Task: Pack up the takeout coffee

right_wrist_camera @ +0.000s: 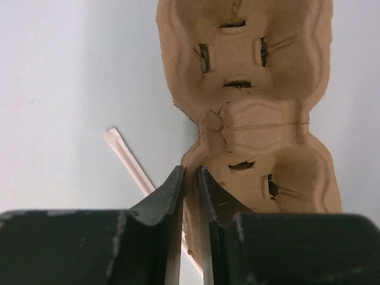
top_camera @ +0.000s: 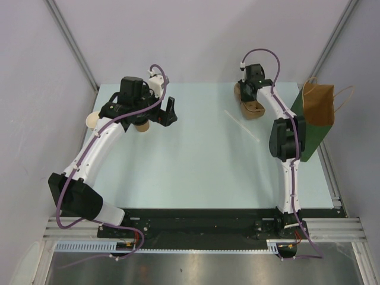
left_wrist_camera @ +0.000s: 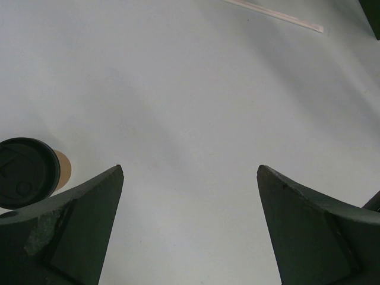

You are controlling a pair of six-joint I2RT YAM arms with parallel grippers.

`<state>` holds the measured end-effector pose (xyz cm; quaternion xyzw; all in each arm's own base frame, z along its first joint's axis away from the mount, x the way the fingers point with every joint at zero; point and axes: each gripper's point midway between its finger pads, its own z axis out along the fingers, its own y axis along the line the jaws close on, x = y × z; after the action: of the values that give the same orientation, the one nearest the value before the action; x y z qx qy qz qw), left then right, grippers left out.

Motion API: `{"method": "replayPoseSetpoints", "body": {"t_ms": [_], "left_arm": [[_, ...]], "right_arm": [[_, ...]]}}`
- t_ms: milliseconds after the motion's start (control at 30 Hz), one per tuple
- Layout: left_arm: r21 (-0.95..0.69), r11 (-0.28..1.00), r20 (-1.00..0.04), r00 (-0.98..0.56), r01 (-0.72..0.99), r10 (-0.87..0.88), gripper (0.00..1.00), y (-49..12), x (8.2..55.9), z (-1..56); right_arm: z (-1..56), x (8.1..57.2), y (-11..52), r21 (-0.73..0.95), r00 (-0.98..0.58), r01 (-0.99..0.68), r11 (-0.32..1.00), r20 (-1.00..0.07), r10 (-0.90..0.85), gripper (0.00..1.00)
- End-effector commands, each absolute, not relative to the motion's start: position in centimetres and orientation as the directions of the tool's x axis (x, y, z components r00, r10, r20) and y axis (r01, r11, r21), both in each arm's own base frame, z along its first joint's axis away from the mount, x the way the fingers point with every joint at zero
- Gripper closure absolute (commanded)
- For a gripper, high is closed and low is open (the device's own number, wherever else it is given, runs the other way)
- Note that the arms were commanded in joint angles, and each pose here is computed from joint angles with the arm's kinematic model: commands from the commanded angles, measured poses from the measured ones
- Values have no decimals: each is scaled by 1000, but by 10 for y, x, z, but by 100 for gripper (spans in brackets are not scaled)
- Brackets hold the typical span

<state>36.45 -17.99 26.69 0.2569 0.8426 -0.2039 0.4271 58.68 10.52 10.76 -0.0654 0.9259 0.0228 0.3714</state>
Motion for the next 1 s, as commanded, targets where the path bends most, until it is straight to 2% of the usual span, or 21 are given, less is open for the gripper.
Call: {"method": "replayPoseSetpoints", "body": {"t_ms": [0,133,300,367,433,533,733,833,900,933,967], "left_arm": [[-132,770,-854,-465,625,231,0,-185,363,282],[-132,770,-854,-465,625,231,0,-186,364,282],[-135,769,-853,-469,624,231,1,-186,365,282],[-137,769,-850,-472,625,232,0,-187,365,282],[-137,769,-851,-471,625,231,1,-187,366,282],[-136,769,-850,-473,624,233,1,-187,366,282],[-140,767,-849,-475,626,233,1,-188,367,281],[-141,767,-850,-474,626,231,0,-188,368,282],[-142,765,-850,-473,628,230,0,-189,368,283],[-142,766,-849,-475,626,231,1,-188,368,282],[-142,766,-849,-475,626,231,1,-189,369,282]], "right_arm": [[167,589,107,13,-632,-141,990,-771,-80,87],[178,590,104,9,-615,-134,991,-785,-76,95],[181,590,103,0,-610,-135,991,-788,-83,97],[177,590,103,0,-616,-138,990,-783,-86,94],[173,590,102,2,-622,-138,990,-778,-85,86],[166,590,100,8,-636,-135,991,-767,-80,80],[158,588,90,30,-656,-122,992,-753,-58,80],[155,587,89,50,-663,-130,990,-747,-49,86],[154,587,90,59,-667,-138,989,-743,-49,82],[155,586,91,61,-666,-140,988,-744,-49,75],[154,586,91,63,-669,-142,988,-742,-49,73]]}}
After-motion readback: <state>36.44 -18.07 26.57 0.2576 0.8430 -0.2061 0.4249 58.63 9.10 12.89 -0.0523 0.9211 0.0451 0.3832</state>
